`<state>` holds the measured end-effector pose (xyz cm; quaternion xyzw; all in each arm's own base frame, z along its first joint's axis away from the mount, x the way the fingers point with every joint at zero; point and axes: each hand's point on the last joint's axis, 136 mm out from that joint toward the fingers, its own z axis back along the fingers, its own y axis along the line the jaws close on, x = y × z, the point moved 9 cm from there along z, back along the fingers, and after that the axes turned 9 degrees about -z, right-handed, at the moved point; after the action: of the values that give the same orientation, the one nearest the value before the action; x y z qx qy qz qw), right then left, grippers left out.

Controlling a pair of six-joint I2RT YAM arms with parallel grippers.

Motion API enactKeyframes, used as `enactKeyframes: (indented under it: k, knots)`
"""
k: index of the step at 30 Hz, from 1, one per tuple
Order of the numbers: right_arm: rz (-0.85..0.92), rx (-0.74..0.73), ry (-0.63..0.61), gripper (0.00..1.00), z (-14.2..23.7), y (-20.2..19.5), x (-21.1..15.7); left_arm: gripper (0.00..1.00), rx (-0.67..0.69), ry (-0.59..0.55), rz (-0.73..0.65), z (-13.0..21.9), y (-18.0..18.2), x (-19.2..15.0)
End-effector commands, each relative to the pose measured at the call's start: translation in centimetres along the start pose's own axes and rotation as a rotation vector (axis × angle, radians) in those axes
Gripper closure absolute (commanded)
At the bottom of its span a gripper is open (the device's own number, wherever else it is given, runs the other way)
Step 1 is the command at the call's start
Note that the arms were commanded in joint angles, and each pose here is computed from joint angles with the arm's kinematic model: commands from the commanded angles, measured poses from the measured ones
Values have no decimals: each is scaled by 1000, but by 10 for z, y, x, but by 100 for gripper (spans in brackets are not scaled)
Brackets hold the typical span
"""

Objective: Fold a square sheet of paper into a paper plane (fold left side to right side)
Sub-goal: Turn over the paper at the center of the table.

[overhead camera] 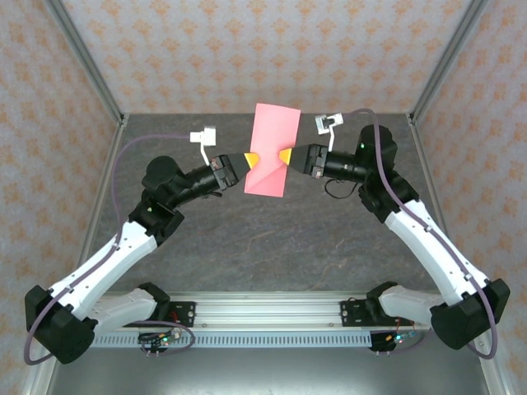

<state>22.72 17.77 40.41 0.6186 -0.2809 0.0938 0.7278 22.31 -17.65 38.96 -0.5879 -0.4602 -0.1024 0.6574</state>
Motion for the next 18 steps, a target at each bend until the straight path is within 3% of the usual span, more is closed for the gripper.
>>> enactKeyframes:
  k: [1, 6, 10, 13, 18]
  knots:
    - [82, -205, -50, 53, 18, -1, -7, 87, 201, 68, -183, 9, -3, -8]
    - [118, -756, -202, 37, 58, -35, -13, 99, 575, 238, -386, 14, 18, -43]
    - [103, -1133, -378, 30, 99, -56, -24, 100, 917, 426, -545, 10, 40, -73]
    - [115, -1276, -488, 25, 124, -60, -35, 100, 1160, 516, -657, 0, 50, -94]
    - [138, -1358, -600, 20, 149, -57, -48, 100, 1455, 581, -703, -22, 68, -119]
